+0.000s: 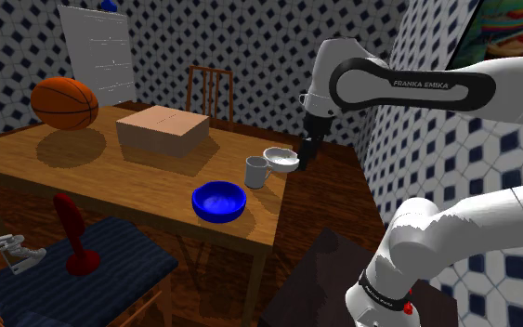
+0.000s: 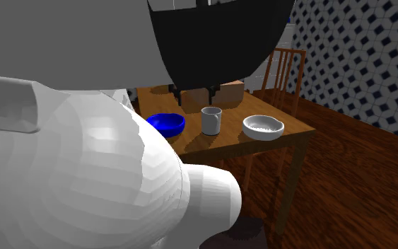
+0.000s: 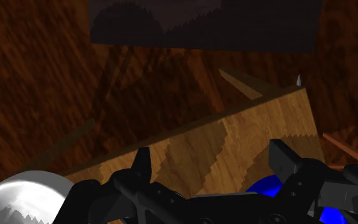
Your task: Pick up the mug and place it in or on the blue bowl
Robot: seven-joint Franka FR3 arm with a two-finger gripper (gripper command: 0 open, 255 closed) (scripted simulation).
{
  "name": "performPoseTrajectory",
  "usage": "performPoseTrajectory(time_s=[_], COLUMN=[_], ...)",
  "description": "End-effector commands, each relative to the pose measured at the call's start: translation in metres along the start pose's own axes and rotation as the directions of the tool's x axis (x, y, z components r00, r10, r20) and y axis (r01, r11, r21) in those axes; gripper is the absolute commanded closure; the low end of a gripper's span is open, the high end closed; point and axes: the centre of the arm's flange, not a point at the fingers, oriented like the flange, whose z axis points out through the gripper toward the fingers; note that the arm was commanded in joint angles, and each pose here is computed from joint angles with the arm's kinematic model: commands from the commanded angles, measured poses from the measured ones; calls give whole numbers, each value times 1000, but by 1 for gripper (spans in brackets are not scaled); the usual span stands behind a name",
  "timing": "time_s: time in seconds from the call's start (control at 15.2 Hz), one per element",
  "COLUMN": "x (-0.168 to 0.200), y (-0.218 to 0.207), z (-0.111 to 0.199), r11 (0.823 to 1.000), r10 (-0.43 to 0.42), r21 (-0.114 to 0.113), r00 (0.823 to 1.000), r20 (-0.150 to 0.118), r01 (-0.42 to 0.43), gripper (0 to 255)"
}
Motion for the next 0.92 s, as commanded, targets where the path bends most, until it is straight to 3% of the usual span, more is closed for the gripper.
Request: performPoseTrajectory(time_s=[0.0, 0.86], x=[0, 157], y=[0, 8], z=[0, 69], r11=[1000, 987], r10=[0, 158], r21=[0, -20], r00=[1000, 987], r20=[0, 2], r01=[0, -158], gripper=[0, 0])
